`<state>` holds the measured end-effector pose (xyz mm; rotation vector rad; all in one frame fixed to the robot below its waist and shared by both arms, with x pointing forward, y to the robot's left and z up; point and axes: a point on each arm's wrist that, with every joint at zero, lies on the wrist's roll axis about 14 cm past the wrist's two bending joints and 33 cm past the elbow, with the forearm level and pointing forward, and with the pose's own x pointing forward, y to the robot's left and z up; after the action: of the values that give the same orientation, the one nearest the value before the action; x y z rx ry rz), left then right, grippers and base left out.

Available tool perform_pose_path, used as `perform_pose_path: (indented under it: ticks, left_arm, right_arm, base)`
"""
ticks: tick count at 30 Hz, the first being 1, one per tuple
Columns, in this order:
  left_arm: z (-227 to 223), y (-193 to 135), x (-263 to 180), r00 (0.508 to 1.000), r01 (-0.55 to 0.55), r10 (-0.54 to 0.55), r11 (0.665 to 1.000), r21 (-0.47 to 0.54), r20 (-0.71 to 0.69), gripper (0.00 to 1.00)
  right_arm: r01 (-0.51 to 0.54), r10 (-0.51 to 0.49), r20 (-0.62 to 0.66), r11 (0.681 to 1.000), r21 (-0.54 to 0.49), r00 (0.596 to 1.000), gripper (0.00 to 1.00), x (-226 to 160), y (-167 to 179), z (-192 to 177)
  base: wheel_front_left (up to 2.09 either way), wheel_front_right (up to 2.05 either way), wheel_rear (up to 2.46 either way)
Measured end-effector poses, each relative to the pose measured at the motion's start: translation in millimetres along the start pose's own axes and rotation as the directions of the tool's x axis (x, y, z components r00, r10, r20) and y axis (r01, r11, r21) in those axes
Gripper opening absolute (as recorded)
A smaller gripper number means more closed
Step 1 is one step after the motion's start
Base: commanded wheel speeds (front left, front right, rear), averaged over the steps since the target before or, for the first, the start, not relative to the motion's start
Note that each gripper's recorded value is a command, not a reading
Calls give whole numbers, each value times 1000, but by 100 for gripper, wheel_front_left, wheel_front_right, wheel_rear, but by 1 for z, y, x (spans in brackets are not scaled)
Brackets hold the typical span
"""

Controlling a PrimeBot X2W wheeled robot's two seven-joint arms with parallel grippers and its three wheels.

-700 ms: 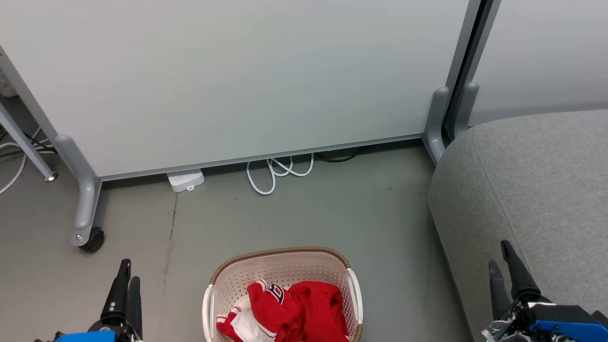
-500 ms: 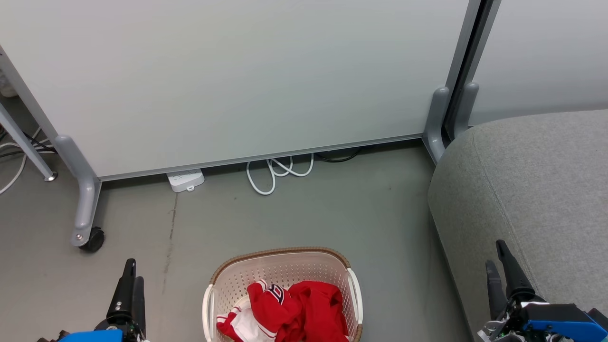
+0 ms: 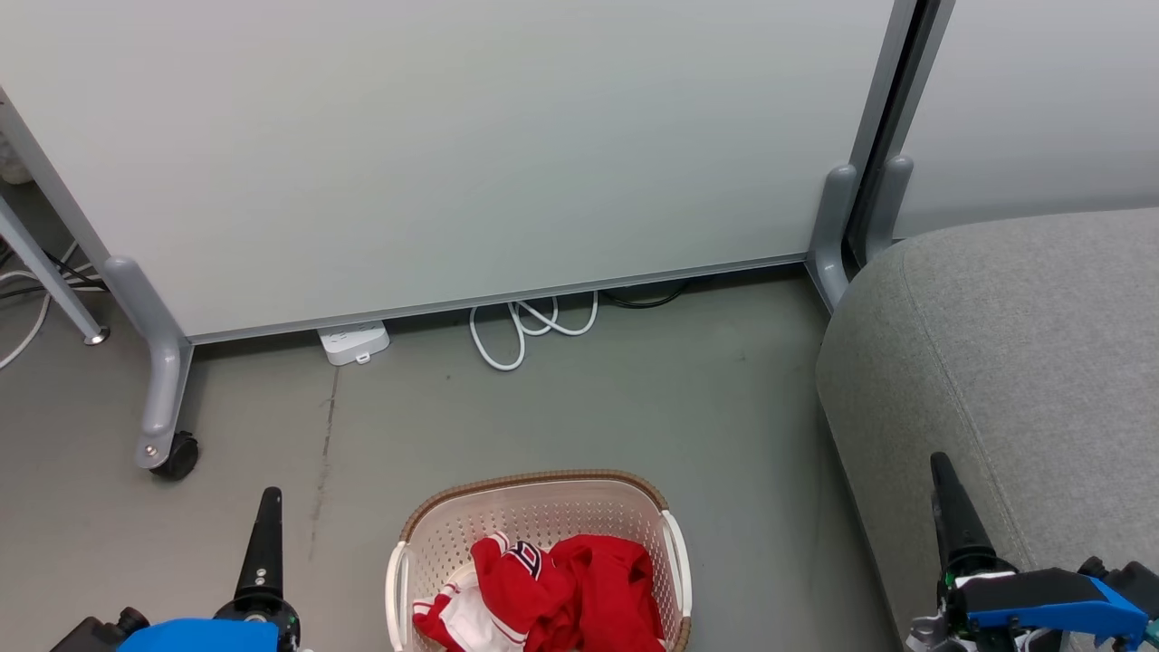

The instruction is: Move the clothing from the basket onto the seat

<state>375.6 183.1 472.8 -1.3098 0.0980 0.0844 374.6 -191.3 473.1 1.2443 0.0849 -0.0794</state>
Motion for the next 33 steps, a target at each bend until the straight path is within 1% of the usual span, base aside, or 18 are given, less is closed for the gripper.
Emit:
perform_pose_path:
  ticks: [5,9,11,15,20,26,33]
  left_arm:
    - [-2,-3,1,1000,6,-6,996,87,0,100]
    - [-3,-5,1,1000,8,-9,987,162,2,100]
    - [-5,-6,1,1000,10,-10,980,201,-2,100]
    - [-8,-6,1,1000,12,-11,960,281,-5,100]
    - [-8,-8,1,1000,16,-16,929,371,-2,100]
    - [-10,-9,1,1000,20,-22,895,446,-1,100]
    - [-10,-12,1,999,26,-36,845,534,8,100]
  right_arm:
    - [-7,7,0,993,-114,1000,100,1,2,-1]
    - [-16,15,-8,978,-208,1000,100,1,5,-3]
    - [-22,21,-7,971,-238,1000,100,2,7,-3]
    - [-35,33,-10,948,-315,999,100,2,10,-4]
    - [-49,47,-15,920,-388,999,100,3,14,-5]
    - [-65,65,-15,884,-462,998,100,4,19,-6]
    - [-82,81,-25,834,-546,996,100,4,23,-8]
  base:
    - [0,0,0]
    - [0,0,0]
    - [0,0,0]
    - [0,0,0]
    - [0,0,0]
    - [0,0,0]
    - [0,0,0]
